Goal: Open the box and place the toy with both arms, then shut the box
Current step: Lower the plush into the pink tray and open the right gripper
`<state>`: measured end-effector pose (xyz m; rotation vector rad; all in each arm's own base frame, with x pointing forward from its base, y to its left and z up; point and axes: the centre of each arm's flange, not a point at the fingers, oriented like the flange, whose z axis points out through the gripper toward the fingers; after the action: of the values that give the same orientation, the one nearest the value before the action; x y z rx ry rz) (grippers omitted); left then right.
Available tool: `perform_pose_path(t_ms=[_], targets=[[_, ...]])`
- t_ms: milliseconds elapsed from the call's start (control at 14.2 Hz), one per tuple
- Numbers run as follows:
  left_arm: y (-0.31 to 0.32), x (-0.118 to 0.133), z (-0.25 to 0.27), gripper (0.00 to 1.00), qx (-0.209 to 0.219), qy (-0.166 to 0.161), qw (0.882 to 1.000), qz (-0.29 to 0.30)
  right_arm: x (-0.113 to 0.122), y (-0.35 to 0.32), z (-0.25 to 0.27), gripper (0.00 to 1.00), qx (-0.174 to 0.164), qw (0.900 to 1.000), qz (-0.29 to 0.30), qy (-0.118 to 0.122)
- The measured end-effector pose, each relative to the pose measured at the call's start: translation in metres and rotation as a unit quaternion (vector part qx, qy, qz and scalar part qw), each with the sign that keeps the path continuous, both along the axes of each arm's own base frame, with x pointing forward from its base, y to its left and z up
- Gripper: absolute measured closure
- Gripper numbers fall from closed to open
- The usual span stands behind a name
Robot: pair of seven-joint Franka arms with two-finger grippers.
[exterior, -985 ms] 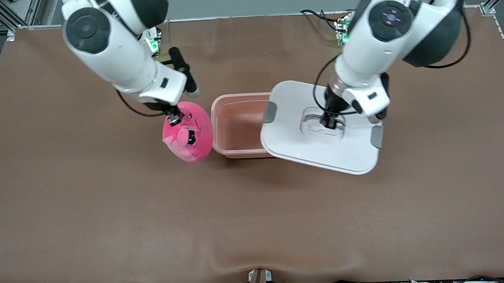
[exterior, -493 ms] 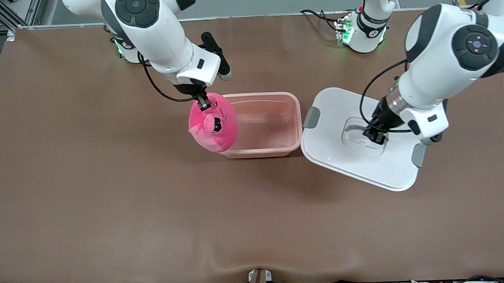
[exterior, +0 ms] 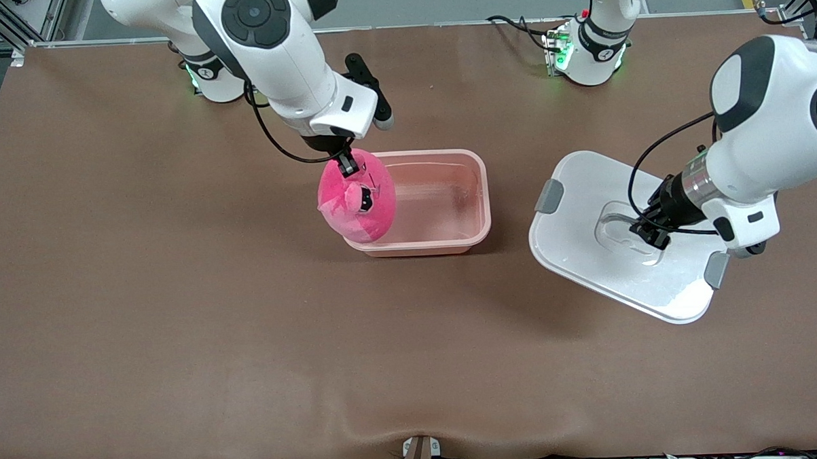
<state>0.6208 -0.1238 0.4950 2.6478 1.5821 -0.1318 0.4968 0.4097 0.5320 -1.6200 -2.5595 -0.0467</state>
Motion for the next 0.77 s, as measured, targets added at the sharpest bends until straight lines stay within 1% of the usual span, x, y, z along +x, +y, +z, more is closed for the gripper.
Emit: perform_pose_path(t_ms=[211, 422, 633, 704, 774], targets=[[-0.003, 0.004, -0.018, 0.93, -0.002, 0.015, 1.000, -0.004, -0.009, 0.008, -0.022, 0.95, -0.011, 1.000, 0.009, 0.010], [-0.011, 0.002, -0.023, 0.93, -0.002, 0.022, 1.000, -0.012, -0.014, 0.014, -0.029, 0.95, -0.011, 1.000, 0.013, 0.009], [-0.018, -0.002, -0.025, 0.93, -0.005, 0.032, 0.999, -0.041, -0.015, 0.016, -0.029, 0.95, -0.011, 1.000, 0.004, 0.009], [-0.019, -0.003, -0.024, 0.93, -0.012, 0.032, 0.998, -0.047, -0.015, 0.016, -0.029, 0.89, -0.011, 1.000, -0.001, 0.009], [-0.021, -0.003, -0.023, 0.93, -0.017, 0.033, 0.998, -0.049, -0.015, 0.017, -0.029, 0.80, -0.009, 1.000, -0.002, 0.007]])
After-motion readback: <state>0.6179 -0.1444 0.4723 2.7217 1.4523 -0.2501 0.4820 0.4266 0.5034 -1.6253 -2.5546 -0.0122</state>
